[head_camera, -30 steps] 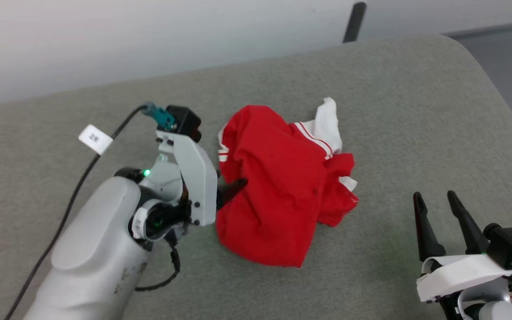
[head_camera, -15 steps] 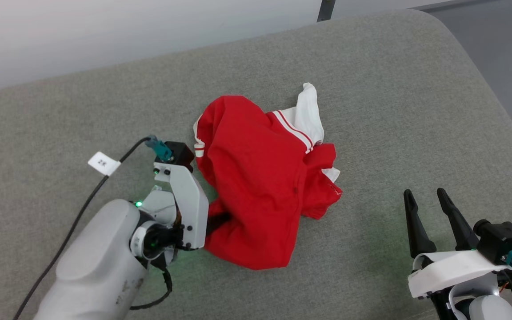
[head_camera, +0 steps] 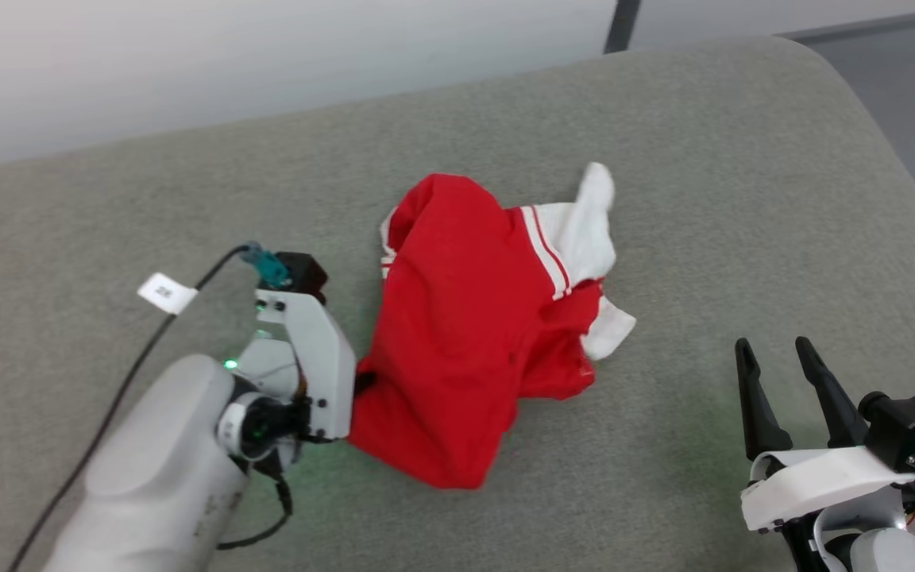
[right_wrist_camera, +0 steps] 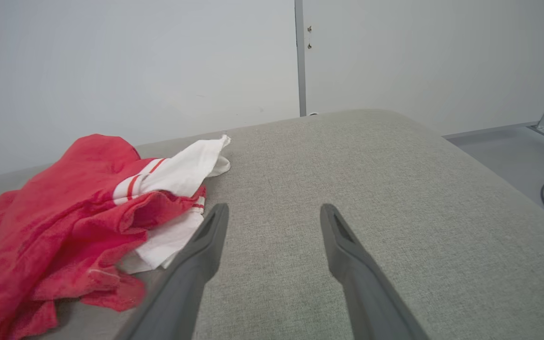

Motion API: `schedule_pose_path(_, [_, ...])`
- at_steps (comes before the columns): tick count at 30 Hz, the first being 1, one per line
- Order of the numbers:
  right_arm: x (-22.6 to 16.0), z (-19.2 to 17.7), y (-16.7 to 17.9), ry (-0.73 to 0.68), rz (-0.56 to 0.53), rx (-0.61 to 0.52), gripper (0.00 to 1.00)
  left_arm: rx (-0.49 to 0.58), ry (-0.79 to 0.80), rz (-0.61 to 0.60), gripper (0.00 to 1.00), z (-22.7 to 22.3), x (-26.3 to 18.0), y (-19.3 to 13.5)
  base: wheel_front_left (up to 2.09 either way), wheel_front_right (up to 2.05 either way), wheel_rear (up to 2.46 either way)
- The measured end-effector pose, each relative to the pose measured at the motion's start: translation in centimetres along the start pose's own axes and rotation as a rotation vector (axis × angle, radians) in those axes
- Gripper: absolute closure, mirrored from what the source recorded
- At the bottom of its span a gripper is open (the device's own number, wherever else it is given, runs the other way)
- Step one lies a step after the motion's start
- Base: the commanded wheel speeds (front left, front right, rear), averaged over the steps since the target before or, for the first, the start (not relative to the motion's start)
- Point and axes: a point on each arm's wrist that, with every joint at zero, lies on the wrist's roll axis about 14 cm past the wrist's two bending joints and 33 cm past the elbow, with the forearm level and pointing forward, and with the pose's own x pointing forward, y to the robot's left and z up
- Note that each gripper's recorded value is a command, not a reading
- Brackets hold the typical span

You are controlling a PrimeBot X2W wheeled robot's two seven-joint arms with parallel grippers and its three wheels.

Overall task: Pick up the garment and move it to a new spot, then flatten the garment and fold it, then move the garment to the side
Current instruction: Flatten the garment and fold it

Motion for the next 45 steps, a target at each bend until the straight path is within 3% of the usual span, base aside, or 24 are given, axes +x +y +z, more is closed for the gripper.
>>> schedule_pose_path(11, [1.4,0.1,3.1,0.004,0.089,-0.005,0.00,-0.122,-0.041,0.173,1.00,-2.0,-5.3,7.0,0.00,0.00,0.00])
schedule_pose_path(19, [1.9,-0.1,4.3,0.011,0.123,-0.003,0.00,-0.169,-0.025,0.210,1.00,-4.5,-6.8,8.7,0.00,0.00,0.00])
schedule_pose_path(20, [1.9,-0.1,4.3,0.012,0.125,-0.003,0.00,-0.159,-0.031,0.214,0.83,-4.5,-6.8,8.8,0.00,0.00,0.00])
schedule_pose_path(22, [1.9,0.0,4.4,0.010,0.126,-0.003,0.00,-0.142,-0.039,0.215,0.14,-4.2,-6.8,8.7,0.00,0.00,0.00])
schedule_pose_path(23, [1.9,0.0,4.3,0.009,0.125,-0.003,0.00,-0.133,-0.044,0.215,0.00,-4.0,-6.9,8.6,0.00,0.00,0.00])
schedule_pose_path(32, [1.1,0.7,3.5,-0.016,0.102,-0.002,0.00,0.033,-0.099,0.210,0.00,-0.1,-8.5,6.1,0.00,0.00,0.00])
schedule_pose_path(38, [0.1,0.9,2.5,-0.027,0.076,-0.001,0.00,0.194,-0.261,0.064,0.00,4.6,-9.0,-0.4,0.00,0.00,0.00])
schedule_pose_path(45, [-1.0,2.0,0.9,-0.080,0.029,-0.008,0.00,0.318,-0.346,-0.147,0.00,6.1,-7.9,-8.0,0.00,0.00,0.00])
